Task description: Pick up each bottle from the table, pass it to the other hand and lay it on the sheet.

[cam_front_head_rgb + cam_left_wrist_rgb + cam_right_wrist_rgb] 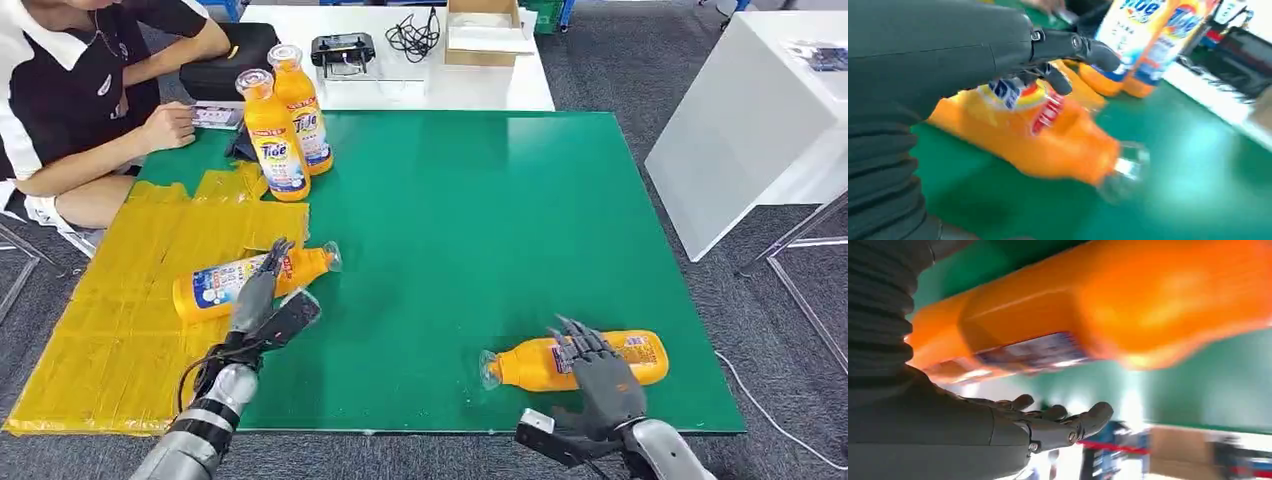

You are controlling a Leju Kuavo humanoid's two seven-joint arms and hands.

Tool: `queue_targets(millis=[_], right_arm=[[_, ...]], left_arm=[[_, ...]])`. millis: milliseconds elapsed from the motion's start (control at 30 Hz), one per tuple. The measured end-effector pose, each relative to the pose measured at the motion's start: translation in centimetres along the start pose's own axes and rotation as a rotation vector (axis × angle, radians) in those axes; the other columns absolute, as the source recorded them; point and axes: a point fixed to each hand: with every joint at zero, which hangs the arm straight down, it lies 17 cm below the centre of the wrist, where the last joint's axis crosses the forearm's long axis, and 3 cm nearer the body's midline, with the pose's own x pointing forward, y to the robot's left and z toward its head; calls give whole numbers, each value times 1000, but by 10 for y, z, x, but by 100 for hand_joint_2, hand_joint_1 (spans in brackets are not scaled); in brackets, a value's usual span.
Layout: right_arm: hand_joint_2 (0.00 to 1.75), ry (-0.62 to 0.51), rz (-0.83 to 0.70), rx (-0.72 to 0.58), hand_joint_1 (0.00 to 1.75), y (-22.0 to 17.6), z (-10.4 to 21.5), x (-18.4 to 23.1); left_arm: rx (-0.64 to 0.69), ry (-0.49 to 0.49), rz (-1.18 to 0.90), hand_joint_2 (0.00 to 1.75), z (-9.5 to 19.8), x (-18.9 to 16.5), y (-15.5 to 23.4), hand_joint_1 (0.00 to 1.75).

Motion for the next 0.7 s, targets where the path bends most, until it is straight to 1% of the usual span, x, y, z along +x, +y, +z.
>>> queue_targets(millis=[100,167,367,400,433,467,500,667,700], right_arm=[[175,70,77,-20,0,-4,-2,-26],[175,115,111,-21,0,-4,-5,-40],[175,229,170,-33,0,-5,-17,-73],[175,250,179,-27,5,-3,-18,-80],[175,268,185,-25,26,-2,-20,-86],[175,286,187,-23,68,-2,-21,-92],[175,297,187,-23,96,-2,-24,-97],[175,331,175,-14,96,7,-28,-111],[175,333,174,-16,138,7,-30,-111]], left_arm=[[12,-38,59,175,7,23,6,0],[17,-55,81,175,11,33,8,0],[21,-85,135,175,17,49,8,0],[21,-86,139,175,17,50,8,0],[21,-89,143,175,18,51,8,0],[20,-90,151,175,19,53,6,0],[18,-91,156,175,19,54,5,0],[5,-111,178,175,22,63,-2,0],[5,-112,181,175,23,64,-2,0]])
